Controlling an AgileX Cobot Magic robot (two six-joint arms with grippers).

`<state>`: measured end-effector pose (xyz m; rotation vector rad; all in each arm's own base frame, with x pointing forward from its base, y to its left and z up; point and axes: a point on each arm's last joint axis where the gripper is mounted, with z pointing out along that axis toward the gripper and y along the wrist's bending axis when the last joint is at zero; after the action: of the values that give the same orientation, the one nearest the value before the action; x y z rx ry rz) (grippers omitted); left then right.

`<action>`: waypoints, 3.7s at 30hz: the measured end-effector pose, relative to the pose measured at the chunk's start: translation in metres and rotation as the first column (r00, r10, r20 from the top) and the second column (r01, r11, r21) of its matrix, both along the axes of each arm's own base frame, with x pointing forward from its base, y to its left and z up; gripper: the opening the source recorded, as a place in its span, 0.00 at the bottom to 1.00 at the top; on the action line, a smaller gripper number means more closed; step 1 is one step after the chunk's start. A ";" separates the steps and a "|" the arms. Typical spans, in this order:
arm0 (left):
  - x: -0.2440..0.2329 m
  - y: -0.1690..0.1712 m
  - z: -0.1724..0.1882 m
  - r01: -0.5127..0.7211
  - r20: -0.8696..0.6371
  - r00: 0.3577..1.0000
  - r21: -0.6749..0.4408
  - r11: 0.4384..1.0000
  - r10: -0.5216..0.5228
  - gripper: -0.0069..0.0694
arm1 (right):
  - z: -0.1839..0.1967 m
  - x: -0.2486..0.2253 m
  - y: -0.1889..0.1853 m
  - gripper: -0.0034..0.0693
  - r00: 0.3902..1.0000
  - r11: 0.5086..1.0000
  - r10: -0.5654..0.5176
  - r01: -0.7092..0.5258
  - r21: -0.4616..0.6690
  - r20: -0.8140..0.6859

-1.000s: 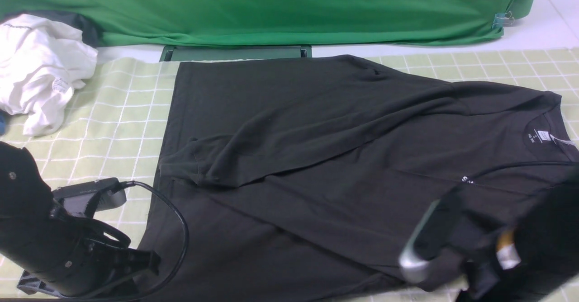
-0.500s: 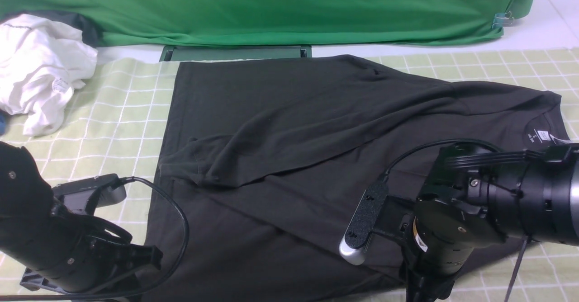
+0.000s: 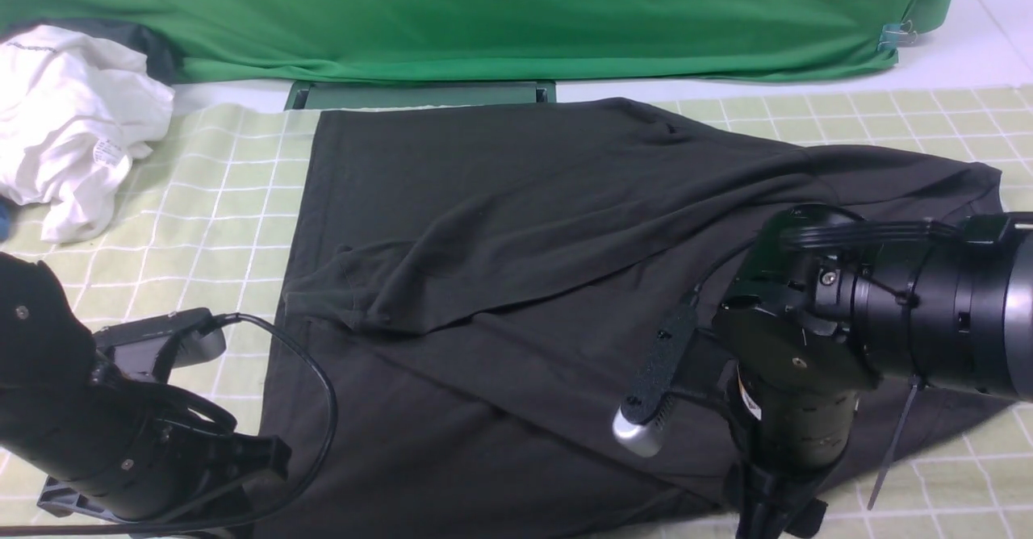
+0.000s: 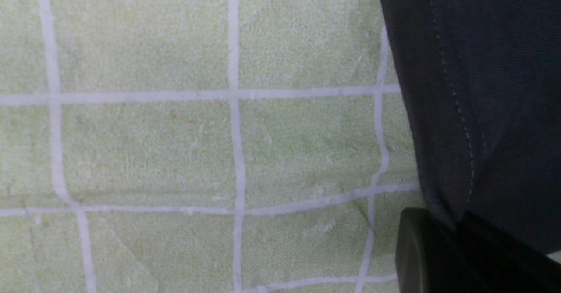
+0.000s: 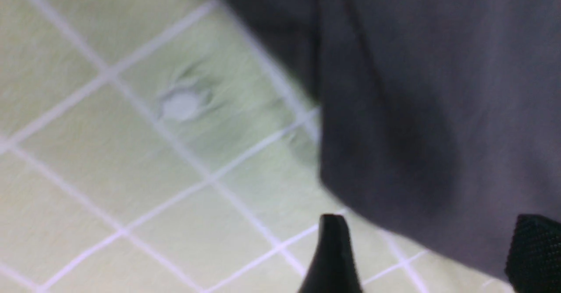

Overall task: Fold a long-sleeved shirt over a green coffee tablecloth.
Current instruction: 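Grasp the near edge of the shirt at its hem and shoulder corners, then fold the black garment in half by bringing its near edge over to the far edge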

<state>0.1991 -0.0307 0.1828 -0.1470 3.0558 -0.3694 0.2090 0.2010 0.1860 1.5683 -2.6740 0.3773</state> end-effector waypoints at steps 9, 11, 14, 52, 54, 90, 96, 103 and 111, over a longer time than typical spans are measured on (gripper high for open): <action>0.001 0.000 0.000 -0.002 0.016 1.000 0.003 1.000 0.002 0.12 | -0.017 -0.001 0.005 0.60 0.999 0.996 0.033 -0.034 0.088 0.015; 0.001 0.000 0.000 -0.002 0.017 1.000 0.003 1.000 0.002 0.12 | -0.021 0.000 0.006 0.60 0.999 0.995 0.036 -0.038 0.091 0.014; 0.002 0.000 0.000 -0.002 0.021 1.000 0.003 1.000 0.002 0.12 | -0.028 0.001 0.008 0.60 0.999 0.996 0.044 -0.045 0.083 0.004; -0.056 -0.006 0.056 0.028 0.081 0.997 -0.100 0.995 -0.020 0.12 | -0.006 -0.066 -0.015 0.06 0.993 0.996 -0.057 0.063 0.063 -0.099; -0.055 -0.007 0.061 0.025 0.098 0.995 -0.116 0.993 -0.013 0.12 | 0.001 -0.061 -0.014 0.06 0.997 0.998 -0.042 0.044 0.037 -0.064; 0.228 0.000 0.043 -0.180 0.326 0.923 -0.108 0.978 0.206 0.12 | 0.030 0.198 -0.028 0.06 0.845 0.890 -0.417 0.305 0.339 0.335; 0.250 0.010 0.020 -0.228 0.317 0.915 -0.111 0.967 0.252 0.12 | 0.025 0.229 -0.026 0.07 0.822 0.878 -0.437 0.301 0.373 0.364; 0.261 0.021 0.007 -0.267 0.359 0.888 -0.108 0.958 0.288 0.12 | 0.021 0.253 -0.019 0.08 0.815 0.881 -0.418 0.256 0.397 0.401; 0.273 0.025 0.006 -0.297 0.470 0.823 -0.120 0.947 0.318 0.12 | -0.004 0.267 -0.012 0.11 0.816 0.890 -0.378 0.190 0.415 0.437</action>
<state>0.4718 -0.0060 0.1888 -0.4679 2.4714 -0.3773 0.4759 0.1888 0.1825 1.2057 -3.5075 0.3506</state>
